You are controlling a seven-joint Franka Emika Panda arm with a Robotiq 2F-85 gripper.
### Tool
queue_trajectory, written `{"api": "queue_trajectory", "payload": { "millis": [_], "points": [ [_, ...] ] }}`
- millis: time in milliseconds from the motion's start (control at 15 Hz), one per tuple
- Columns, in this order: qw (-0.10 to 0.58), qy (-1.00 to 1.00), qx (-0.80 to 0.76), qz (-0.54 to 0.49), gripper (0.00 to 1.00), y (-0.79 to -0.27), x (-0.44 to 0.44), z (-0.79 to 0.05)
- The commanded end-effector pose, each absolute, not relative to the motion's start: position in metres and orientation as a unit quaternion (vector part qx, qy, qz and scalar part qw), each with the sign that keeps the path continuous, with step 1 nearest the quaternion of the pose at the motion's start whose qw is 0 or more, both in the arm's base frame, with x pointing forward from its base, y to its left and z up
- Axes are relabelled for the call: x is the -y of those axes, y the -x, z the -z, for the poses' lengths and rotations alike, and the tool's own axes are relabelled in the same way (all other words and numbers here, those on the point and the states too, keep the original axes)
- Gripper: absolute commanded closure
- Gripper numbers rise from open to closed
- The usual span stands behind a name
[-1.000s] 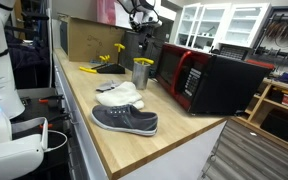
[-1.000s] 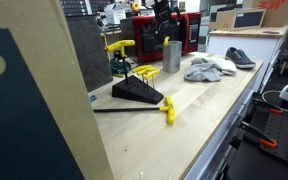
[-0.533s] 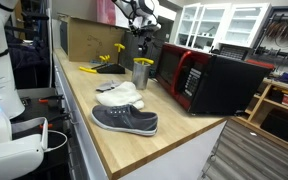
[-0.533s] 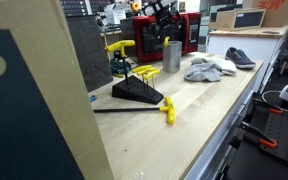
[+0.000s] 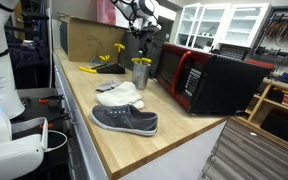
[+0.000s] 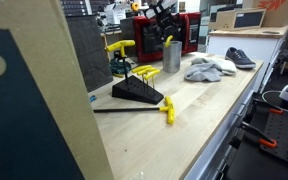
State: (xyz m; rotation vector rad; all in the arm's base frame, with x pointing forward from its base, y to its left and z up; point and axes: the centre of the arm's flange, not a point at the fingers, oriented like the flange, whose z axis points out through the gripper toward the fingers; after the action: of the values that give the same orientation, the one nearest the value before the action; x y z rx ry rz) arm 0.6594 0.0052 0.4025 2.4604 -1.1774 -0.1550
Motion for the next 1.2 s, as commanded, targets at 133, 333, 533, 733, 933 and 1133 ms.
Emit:
{"api": "queue_trajectory", "payload": {
  "millis": [133,333,533,733,933,1133],
  "points": [
    [0.222,-0.873,0.431,0.059,0.73,-0.658,-0.005,-0.407],
    [0.223,-0.873,0.43,0.061,0.95,-0.656,-0.006,-0.406],
    [0.228,-0.873,0.428,0.06,0.52,-0.655,-0.01,-0.406],
    [0.232,-0.876,0.419,0.059,0.31,-0.653,-0.017,-0.405],
    [0.238,-0.879,0.409,0.057,0.07,-0.651,-0.027,-0.404],
    [0.245,-0.883,0.397,0.056,0.38,-0.649,-0.034,-0.4]
  ]
}}
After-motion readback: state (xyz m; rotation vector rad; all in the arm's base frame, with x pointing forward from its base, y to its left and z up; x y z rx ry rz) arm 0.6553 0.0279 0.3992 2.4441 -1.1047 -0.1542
